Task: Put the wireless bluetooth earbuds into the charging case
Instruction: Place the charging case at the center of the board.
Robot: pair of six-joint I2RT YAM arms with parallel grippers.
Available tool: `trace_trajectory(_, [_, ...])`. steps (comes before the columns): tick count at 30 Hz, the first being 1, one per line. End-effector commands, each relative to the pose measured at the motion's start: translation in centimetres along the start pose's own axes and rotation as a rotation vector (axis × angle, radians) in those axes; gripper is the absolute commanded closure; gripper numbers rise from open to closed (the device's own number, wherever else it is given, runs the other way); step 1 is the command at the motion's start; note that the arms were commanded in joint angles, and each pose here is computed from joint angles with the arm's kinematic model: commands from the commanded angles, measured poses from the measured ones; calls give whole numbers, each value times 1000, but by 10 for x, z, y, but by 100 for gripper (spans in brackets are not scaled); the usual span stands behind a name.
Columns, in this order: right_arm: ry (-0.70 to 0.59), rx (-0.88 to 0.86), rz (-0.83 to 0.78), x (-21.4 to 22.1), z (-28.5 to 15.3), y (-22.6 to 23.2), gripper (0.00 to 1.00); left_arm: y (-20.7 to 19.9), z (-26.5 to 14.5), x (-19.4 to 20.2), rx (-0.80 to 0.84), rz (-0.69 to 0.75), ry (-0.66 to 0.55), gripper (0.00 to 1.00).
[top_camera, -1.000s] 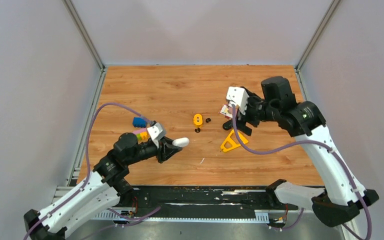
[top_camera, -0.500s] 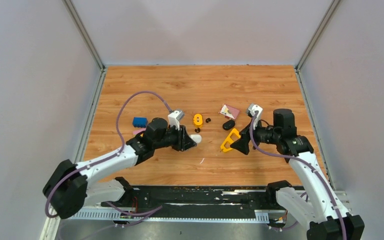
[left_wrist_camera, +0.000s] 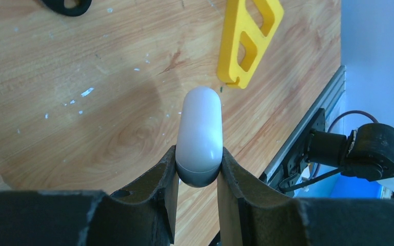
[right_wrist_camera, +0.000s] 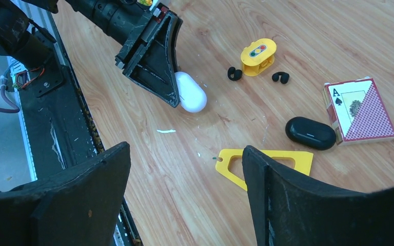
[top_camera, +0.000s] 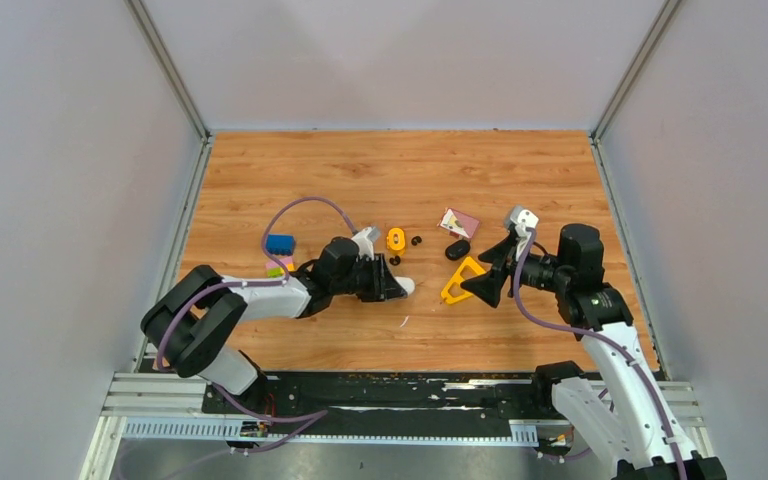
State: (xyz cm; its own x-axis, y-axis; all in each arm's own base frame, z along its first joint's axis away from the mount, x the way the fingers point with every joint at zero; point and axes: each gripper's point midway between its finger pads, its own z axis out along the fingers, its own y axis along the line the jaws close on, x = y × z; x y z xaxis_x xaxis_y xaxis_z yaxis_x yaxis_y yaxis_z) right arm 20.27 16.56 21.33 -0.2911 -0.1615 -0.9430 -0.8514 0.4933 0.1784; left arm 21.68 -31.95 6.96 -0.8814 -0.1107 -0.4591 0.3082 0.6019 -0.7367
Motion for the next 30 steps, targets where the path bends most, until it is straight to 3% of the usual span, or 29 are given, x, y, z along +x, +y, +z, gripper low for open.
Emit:
trace_trajectory(1, [-47, -30, -32, -11, 0, 4, 20, 2, 2, -4, -25, -23, -15, 78])
trace_trajectory(9, [-43, -38, -25, -7, 2, 3, 20, 37, -12, -3, -266, 60, 46, 73])
trace_trajectory(11, [-44, -43, -25, -7, 2, 4, 20, 43, -15, -2, -311, 79, 69, 57])
trace_trajectory(14, [-43, -44, -23, -7, 2, 4, 20, 45, -19, -6, -349, 108, 82, 43])
trace_trajectory(15, [-43, -43, -22, -7, 1, 4, 20, 44, -23, -10, -367, 122, 76, 16])
trace_trajectory(16, [-43, -43, -23, -6, 1, 4, 20, 46, -30, -10, -394, 135, 83, 2])
trace_trajectory(22, [-42, -53, -23, -4, 1, 5, 17, 23, -87, -47, -483, 252, -22, 0])
trace_trajectory(26, [-34, -30, -7, 0, 3, 0, 7, -3, -119, -64, -454, 371, -54, 0])
trace_trajectory(30, [-22, 6, 5, 3, 5, -9, 6, -7, -137, -72, -447, 475, -110, 0])
